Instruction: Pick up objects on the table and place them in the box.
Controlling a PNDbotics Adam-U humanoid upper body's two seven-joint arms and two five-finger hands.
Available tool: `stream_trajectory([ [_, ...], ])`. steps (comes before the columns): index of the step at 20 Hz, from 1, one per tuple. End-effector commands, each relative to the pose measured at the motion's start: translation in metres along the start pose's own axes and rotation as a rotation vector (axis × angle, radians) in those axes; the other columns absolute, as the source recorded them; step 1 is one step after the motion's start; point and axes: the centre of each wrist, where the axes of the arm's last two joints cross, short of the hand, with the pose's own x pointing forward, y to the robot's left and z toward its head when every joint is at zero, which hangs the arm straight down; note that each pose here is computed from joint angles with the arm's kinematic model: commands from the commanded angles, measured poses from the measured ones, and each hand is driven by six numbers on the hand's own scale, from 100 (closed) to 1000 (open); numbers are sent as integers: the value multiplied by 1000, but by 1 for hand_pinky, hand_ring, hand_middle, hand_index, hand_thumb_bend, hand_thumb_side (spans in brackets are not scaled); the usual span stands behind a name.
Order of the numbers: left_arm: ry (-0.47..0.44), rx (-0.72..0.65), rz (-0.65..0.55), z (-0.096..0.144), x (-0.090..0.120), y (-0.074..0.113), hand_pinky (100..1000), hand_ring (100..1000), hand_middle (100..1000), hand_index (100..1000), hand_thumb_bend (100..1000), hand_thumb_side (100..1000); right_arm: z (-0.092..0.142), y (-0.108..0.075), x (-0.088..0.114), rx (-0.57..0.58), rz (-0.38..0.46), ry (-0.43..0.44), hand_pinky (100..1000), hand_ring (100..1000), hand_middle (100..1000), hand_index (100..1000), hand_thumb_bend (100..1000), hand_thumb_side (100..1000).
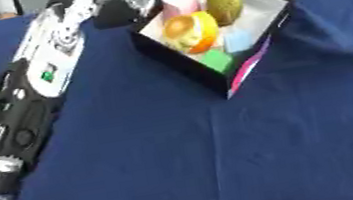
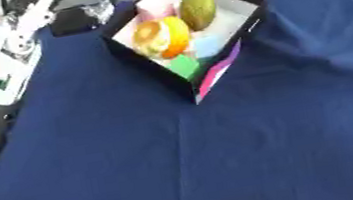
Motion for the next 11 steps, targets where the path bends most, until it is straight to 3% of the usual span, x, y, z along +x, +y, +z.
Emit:
stream_trajectory([
  [1,8,199,150,17,-4,44,756,697,670,836,125,615,-1,-9,11,-28,16,-43,763,759,682,785,257,422],
  [6,113,380,371,58,-37,61,771,742,715,826,120,732,1,-12,7,-52,19,-36,762,759,681,784,283,402],
  [11,127,498,498,90,-53,66,790,763,760,854,226,788,2,-14,2,-74,7,-31,762,759,681,783,284,404],
])
